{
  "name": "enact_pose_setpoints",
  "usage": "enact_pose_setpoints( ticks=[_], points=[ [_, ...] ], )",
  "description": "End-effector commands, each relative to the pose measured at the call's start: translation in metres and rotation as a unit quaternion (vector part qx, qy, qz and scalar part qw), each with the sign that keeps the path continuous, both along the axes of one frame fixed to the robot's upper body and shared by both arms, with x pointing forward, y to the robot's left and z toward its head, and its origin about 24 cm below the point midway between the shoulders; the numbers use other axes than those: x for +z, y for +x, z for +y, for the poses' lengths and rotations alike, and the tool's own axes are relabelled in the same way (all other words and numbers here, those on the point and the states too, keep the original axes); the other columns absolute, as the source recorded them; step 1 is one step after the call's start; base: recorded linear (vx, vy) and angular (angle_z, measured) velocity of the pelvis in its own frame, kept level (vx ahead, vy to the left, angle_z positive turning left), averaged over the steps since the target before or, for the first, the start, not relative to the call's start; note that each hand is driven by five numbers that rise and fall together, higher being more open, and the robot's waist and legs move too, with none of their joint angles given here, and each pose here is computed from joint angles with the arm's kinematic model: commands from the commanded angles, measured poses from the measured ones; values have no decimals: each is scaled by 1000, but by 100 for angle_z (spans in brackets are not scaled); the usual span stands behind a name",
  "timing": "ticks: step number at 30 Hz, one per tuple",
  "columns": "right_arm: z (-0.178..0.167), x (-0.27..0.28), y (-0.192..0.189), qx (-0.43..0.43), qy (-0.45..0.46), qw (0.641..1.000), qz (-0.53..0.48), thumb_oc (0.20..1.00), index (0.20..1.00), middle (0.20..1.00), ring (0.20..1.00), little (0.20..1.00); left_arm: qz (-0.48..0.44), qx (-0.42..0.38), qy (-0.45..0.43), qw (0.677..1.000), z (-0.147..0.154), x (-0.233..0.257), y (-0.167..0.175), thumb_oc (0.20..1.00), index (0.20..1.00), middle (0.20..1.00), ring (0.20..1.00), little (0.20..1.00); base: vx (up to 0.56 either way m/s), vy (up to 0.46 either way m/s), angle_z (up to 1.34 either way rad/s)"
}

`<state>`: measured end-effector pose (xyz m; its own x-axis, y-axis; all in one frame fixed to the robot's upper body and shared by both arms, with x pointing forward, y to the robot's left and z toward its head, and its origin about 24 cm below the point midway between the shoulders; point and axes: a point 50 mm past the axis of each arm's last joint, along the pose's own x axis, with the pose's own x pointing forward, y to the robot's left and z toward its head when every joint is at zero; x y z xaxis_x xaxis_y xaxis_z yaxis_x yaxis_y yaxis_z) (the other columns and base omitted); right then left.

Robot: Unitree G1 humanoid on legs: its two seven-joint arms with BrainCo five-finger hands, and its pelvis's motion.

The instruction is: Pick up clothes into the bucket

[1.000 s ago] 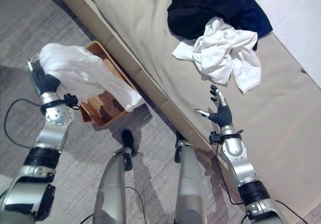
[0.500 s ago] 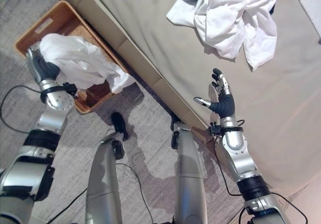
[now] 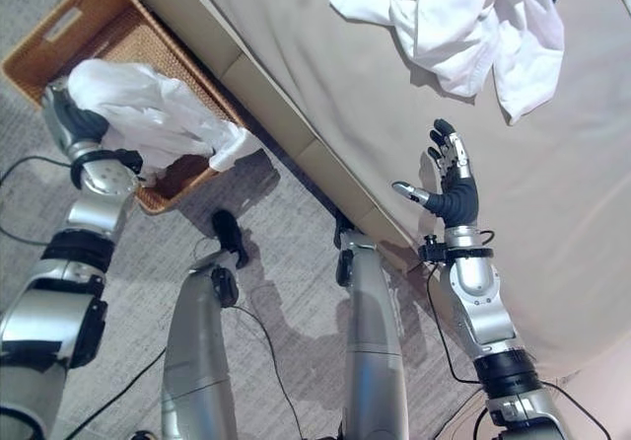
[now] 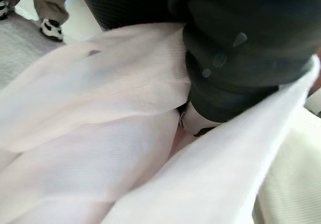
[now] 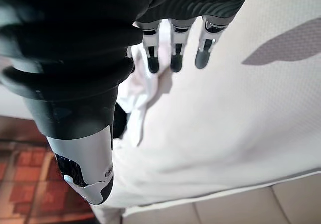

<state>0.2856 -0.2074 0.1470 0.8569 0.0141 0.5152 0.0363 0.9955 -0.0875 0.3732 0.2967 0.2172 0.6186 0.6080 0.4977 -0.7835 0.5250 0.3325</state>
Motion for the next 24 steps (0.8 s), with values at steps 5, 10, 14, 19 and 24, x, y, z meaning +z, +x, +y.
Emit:
enact_pose_setpoints(
  ticks=[5,10,14,19,24],
  points=[
    [-7,1,-17,13,-1,1000,-23,1000,1000,1000,1000,1000,-1,-25,2,1000,7,-6,-5,1000,1000,1000,1000,1000,0,0,0],
    [-8,-2,-15,10,1,1000,-15,1000,1000,1000,1000,1000,-5,-49,3,999,5,-8,-8,1000,1000,1000,1000,1000,0,0,0],
    [-9,-3,-15,8,1,1000,-12,1000,1000,1000,1000,1000,6,-58,-2,998,8,-23,-13,1000,1000,1000,1000,1000,0,0,0],
    [-17,-11,-15,2,-4,1000,10,1000,1000,1000,1000,1000,92,-84,11,992,20,-56,-26,1000,1000,1000,1000,1000,0,0,0],
    [-18,-19,-16,-2,-11,999,31,1000,1000,1000,1000,1000,124,-77,-31,989,27,-85,-36,1000,1000,1000,1000,1000,-1,-2,1]
  ],
)
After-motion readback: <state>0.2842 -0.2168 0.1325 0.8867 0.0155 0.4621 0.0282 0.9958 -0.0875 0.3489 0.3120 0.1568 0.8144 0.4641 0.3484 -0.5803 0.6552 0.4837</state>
